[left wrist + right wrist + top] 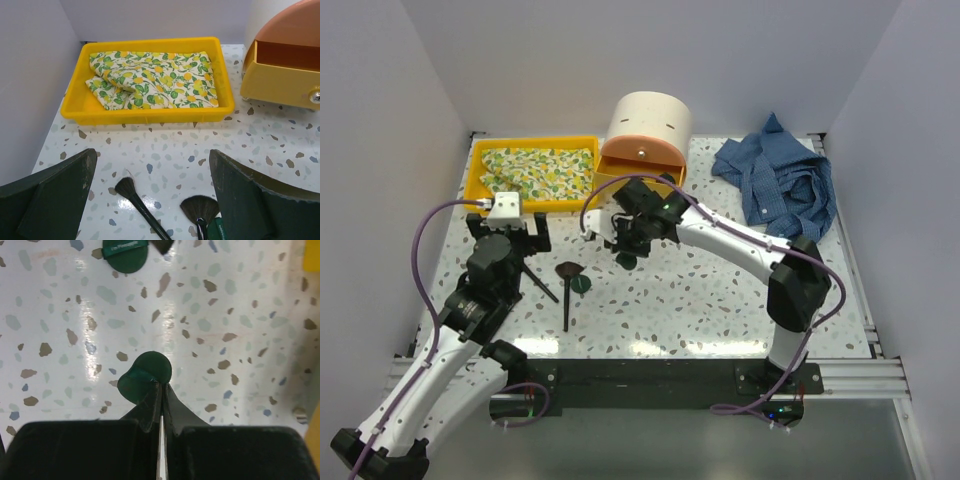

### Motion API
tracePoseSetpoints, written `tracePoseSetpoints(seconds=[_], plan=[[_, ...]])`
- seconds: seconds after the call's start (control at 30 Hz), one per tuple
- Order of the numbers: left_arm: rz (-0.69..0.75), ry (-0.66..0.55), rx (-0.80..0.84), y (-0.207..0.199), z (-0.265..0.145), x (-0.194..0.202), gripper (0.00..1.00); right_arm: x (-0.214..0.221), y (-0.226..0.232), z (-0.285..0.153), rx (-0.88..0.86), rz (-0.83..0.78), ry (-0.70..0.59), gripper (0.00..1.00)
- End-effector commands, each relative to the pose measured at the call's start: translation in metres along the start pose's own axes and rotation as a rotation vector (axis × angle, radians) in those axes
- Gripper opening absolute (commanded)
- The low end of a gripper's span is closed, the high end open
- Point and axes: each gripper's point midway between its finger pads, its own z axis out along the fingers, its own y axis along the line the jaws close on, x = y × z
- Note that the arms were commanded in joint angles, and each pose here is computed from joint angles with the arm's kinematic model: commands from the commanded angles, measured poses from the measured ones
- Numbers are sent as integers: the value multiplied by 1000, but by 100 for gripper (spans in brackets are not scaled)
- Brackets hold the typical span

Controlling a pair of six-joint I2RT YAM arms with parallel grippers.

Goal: Organize the makeup
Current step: Pick up the makeup tool from the center of the board, then place the makeup tool in the drawer.

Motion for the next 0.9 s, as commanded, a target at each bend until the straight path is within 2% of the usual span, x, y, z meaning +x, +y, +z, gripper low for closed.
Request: tracePoseSetpoints(seconds=[0.0,0.43,0.87], plan=[[-8,-48,4,0,2,-13,100,-19,-34,-54,93,-15,-97,0],[1,-36,17,-4,5,-10,100,-11,-118,-139,445,27,-157,0],[10,-24,27,-7,7,-7,100,-4,-157,-155,548,124,-205,0]])
